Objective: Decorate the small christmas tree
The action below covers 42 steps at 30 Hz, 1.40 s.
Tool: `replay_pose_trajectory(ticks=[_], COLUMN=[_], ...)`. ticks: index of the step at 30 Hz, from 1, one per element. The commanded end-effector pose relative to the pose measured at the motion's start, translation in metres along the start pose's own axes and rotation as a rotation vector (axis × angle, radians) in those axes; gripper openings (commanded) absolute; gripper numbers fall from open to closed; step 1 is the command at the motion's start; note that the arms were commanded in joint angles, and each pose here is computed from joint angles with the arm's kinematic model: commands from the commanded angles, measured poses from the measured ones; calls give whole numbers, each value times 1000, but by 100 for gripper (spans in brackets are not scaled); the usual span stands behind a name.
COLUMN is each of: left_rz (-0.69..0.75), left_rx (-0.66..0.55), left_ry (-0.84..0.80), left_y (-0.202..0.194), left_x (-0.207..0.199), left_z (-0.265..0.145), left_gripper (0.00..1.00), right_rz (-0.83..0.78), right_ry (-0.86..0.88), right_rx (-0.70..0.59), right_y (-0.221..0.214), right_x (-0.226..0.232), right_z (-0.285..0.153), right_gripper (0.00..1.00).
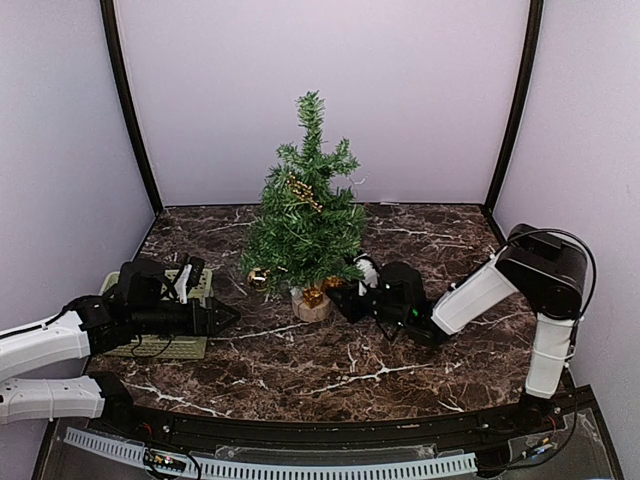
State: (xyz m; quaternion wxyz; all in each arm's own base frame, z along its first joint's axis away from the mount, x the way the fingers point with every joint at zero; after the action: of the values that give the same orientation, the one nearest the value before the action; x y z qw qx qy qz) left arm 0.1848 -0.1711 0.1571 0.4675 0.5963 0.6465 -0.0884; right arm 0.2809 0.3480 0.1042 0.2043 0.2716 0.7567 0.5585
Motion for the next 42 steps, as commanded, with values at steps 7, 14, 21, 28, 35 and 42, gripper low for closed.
replay_pose_trajectory(ticks=[7,14,21,28,35,42], left_rz=[9,9,11,10,9,4], left_rx=[-13,-14,-14,-10,-20,-32], left_ry=[-1,5,7,5,5,20], left_y=[4,4,4,3,4,5], left_x=[-3,-2,-2,-2,-2,-1], left_z=[-5,-5,-5,-5,-7,-9], left_gripper=[81,81,81,81,81,81], right_rz=[-37,-46,-45,-39,-27,-6], right_ry=[10,28,29,5,-66,-24], right_rx=[-26,-8,-7,-29,-29,-50], right_y=[7,4,5,9,6,9], right_x=[-1,1,1,-2,-11,-6], right_z=[15,19,19,10,-3,-20], right_gripper=[31,35,43,50,53,61])
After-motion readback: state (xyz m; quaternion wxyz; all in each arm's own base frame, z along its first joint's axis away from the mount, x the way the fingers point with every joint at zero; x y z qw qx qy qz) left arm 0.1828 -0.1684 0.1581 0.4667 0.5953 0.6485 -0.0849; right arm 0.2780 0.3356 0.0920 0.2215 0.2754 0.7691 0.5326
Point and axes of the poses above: each gripper's point midway between its finger pads, its own z axis out along the fingers, its own x axis along the line the jaws close on, y = z × x, the point moved 5 cm from there along -z, back along the fingers, and after that the axes turned 13 degrees about -z, right-handed, at the moved point
